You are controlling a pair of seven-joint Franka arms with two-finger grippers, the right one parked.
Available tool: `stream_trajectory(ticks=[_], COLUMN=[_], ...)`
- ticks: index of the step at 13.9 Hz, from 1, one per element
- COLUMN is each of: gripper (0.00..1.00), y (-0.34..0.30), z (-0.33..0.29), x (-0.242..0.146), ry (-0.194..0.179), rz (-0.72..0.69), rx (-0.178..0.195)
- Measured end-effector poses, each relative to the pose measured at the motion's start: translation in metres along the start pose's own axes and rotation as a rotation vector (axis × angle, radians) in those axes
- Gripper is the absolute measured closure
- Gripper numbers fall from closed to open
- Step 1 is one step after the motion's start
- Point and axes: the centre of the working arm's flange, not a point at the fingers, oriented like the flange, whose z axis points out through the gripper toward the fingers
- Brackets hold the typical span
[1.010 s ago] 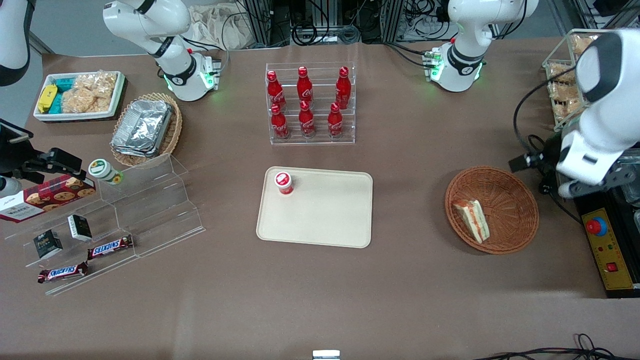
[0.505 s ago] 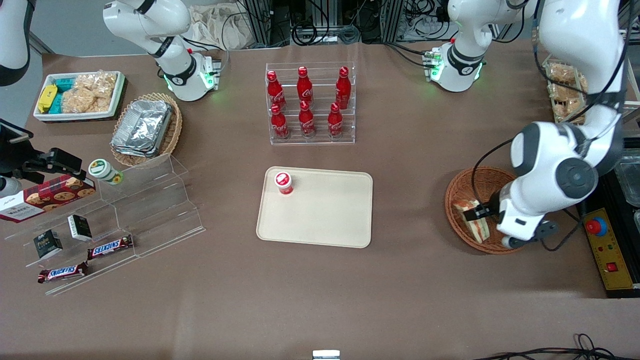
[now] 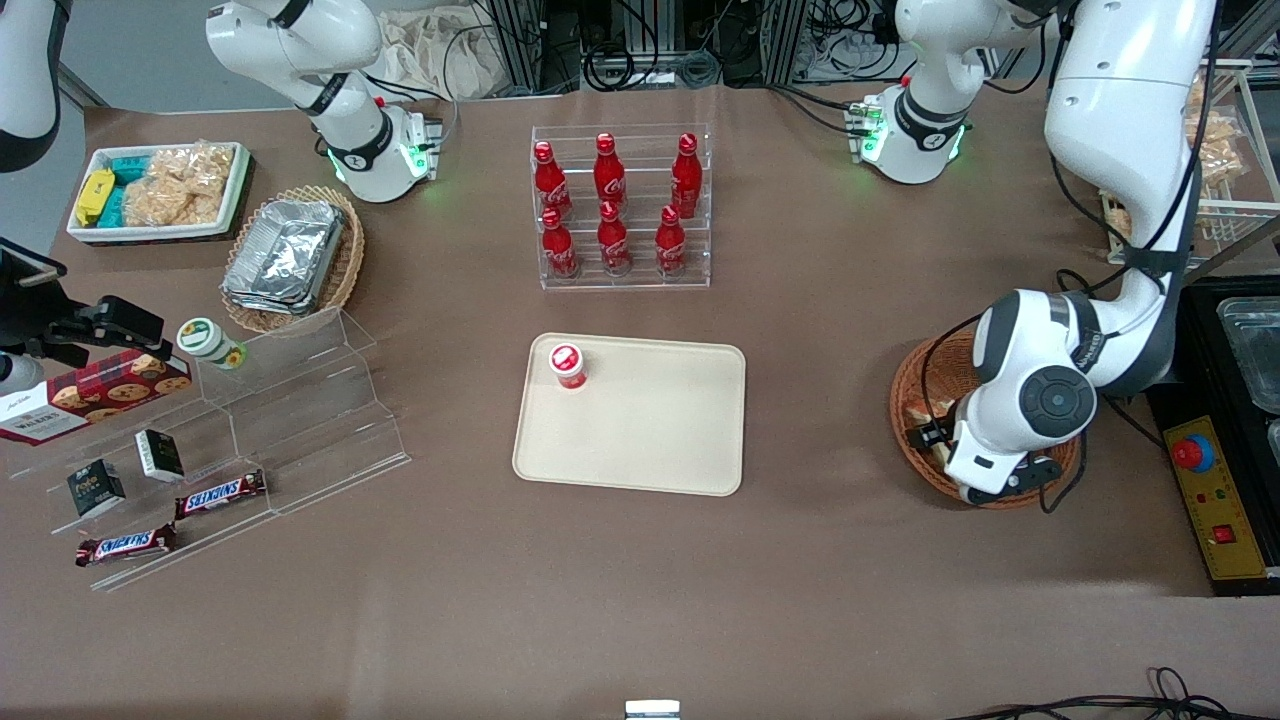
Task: Place sandwich from basket to tray
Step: 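Close the left gripper on the wrapped sandwich and lift it, then carry the held sandwich over to the white tray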
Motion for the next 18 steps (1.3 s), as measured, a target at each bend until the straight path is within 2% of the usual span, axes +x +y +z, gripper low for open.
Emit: stream_trajectory(ticks=[2,3,6,8,10,13,18], gripper=[0.05,0.13,0.48,0.65,0.8,0.8,0.85], y=[0.001,0.001,0.0,-0.002,-0.01,-0.02,-0.001], z=[0.006,0.007,0.003,-0.017,-0.063,-0.156,-0.306], x=[0.0,0.0,0.001,0.003,0.002,-0.013,-0.073], ry=[0.001,0.003,0.01,0.034,0.063,0.085,0.085], rz=[-0.026,-0.042,-0.063,-0.069,-0.075,-0.063,-0.005], rx=[-0.002,-0.004,-0.007,-0.016,-0.018,-0.011,-0.04])
